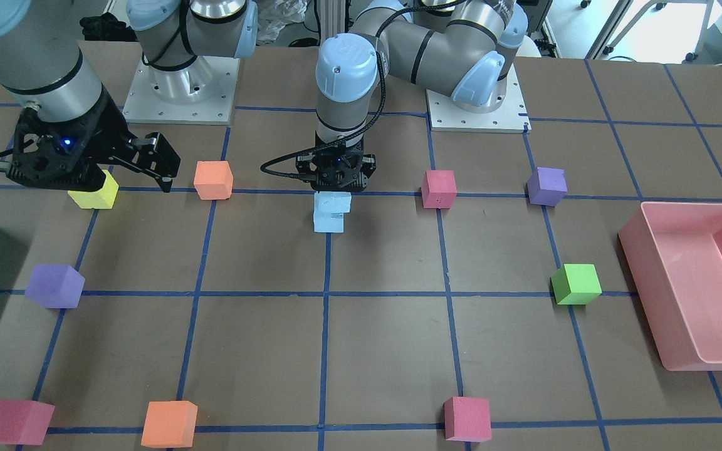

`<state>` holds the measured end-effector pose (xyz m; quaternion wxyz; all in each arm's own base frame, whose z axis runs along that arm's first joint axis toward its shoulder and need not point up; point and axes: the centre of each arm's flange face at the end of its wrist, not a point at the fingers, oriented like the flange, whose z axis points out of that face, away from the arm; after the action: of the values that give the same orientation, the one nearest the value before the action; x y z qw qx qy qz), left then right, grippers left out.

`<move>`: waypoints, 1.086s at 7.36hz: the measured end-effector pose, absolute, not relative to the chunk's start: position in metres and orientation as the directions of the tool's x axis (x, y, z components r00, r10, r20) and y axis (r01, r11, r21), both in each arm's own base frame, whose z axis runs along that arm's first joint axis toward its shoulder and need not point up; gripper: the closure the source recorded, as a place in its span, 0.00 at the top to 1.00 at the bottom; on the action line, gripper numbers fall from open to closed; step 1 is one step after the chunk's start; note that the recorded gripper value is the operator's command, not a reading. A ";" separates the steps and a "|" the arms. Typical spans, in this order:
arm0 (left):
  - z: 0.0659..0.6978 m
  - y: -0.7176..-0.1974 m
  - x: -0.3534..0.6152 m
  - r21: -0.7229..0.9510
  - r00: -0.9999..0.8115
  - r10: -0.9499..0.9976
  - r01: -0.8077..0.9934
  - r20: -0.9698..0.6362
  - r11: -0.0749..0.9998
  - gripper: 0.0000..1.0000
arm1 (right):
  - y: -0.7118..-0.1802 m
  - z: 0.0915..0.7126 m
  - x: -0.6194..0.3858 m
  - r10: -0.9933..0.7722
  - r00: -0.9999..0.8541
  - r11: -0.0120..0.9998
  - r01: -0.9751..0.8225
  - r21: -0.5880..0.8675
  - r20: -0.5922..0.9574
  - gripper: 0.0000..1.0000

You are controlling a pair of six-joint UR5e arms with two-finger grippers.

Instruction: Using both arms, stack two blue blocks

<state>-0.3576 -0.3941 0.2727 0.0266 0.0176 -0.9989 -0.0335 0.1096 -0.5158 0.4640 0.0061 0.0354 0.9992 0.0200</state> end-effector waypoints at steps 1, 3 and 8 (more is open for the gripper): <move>0.270 -0.395 -0.359 0.070 -0.998 -0.037 -0.034 0.050 0.997 0.10 | -0.513 0.470 0.112 0.072 -0.997 0.997 0.071 0.029 -0.031 1.00; 0.260 -0.396 -0.362 0.080 -0.998 -0.039 -0.036 0.043 0.996 0.83 | -0.507 0.476 0.115 0.071 -0.995 0.997 0.069 0.023 -0.074 1.00; 0.275 -0.402 -0.370 0.024 -0.997 0.030 0.032 0.067 0.999 1.00 | -0.492 0.481 0.108 0.076 -0.997 0.996 0.077 0.047 0.014 1.00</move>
<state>-0.3697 -0.4016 0.2752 0.0332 -0.0156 -0.9993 -0.0124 0.1080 -0.4916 0.4815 -0.0060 0.0384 0.9990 0.0235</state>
